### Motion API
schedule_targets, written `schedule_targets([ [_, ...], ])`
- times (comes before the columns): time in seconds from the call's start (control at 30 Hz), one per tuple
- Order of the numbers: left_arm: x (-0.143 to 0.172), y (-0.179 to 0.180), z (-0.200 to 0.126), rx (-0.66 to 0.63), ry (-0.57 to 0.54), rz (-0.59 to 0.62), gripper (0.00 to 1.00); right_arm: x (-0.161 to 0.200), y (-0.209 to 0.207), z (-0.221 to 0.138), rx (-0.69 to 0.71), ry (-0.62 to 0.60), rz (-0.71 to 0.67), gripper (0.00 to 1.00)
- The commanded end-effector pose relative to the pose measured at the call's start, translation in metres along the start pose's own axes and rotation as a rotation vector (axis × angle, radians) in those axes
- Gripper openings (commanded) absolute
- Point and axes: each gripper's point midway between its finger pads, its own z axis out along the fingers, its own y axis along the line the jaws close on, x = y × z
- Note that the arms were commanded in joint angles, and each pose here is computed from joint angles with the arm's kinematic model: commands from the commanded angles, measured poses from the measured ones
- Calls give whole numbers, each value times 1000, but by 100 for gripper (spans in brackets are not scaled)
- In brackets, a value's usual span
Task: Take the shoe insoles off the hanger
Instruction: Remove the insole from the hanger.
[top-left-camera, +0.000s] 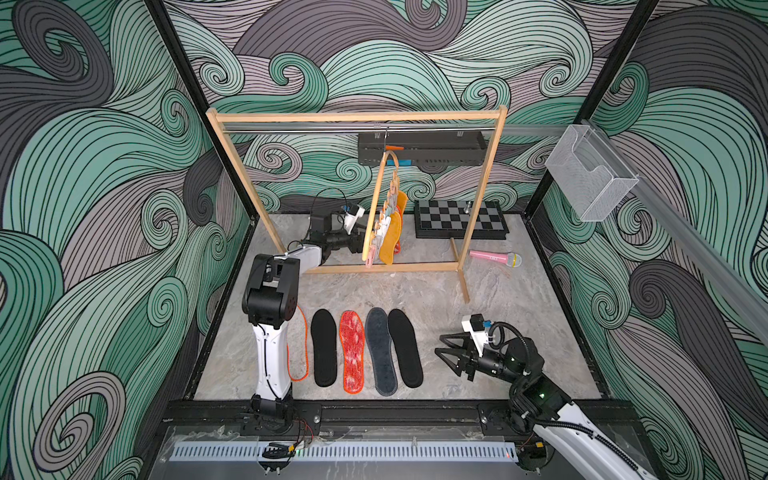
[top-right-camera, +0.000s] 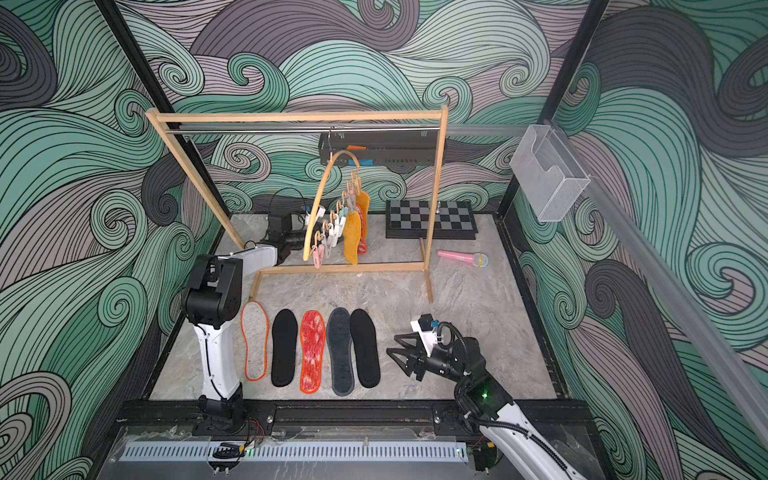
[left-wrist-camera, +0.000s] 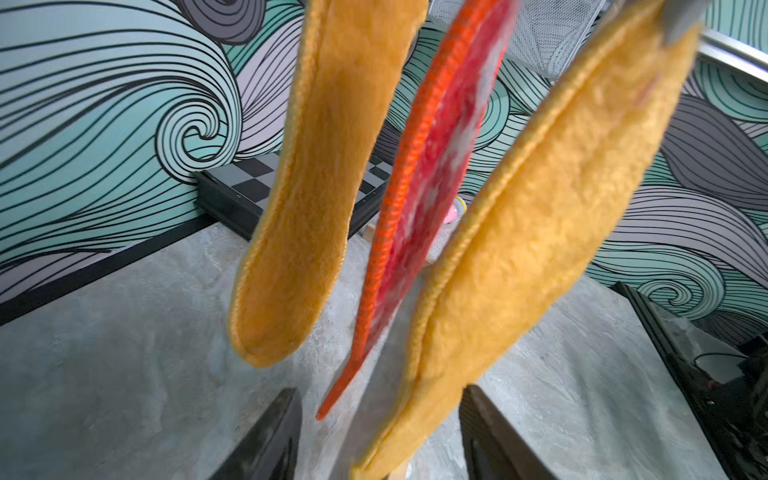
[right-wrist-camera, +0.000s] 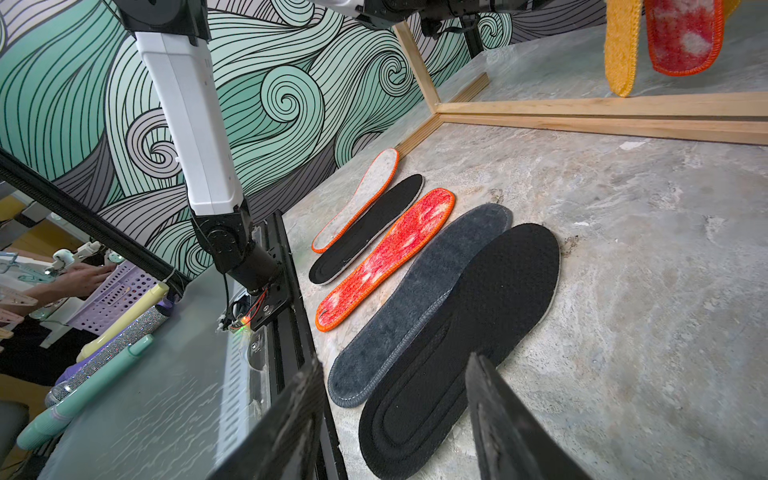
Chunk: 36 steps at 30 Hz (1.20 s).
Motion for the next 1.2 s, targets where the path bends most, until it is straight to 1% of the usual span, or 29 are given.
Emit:
schedule_targets([
  [0.0, -12, -15, 7, 109, -25, 28, 61, 4, -3, 1, 5, -4, -3, 57],
  [0.17, -8, -26, 23, 154, -7, 29, 61, 5, -3, 1, 6, -2, -2, 57],
  [0.4, -2, -31, 40, 175, 10, 28, 61, 5, -2, 1, 5, 0, -2, 57],
  [0.5, 2, -37, 45, 192, 17, 27, 58, 5, -2, 1, 4, -2, -4, 57],
  [0.57, 4, -41, 48, 209, 23, 24, 53, 5, -2, 1, 5, -2, -4, 57],
  [0.63, 5, -42, 49, 212, 31, 10, 44, 5, -2, 1, 5, -2, -5, 57],
  [0.67, 6, -42, 50, 211, 35, -2, 37, 5, -2, 1, 5, -2, -5, 57],
  [0.7, 6, -41, 51, 209, 39, -17, 28, 5, -3, 1, 6, -3, -5, 57],
  [0.77, 6, -39, 52, 203, 52, -40, 15, 5, -3, 1, 9, -2, -5, 57],
  [0.8, 6, -40, 52, 204, 55, -46, 12, 5, -3, 1, 10, -2, -5, 57],
  [0.93, 6, -46, 49, 201, 57, -46, 1, 5, -4, 1, 13, -4, -9, 57],
  [0.97, 5, -47, 47, 197, 59, -46, 0, 4, -4, 1, 13, -5, -10, 57],
  [1.03, 5, -51, 44, 196, 63, -50, 0, 3, -4, 1, 19, -11, -20, 56],
  [1.17, 6, -60, 38, 198, 79, -70, 0, -3, -14, 1, 78, -43, -41, 56],
])
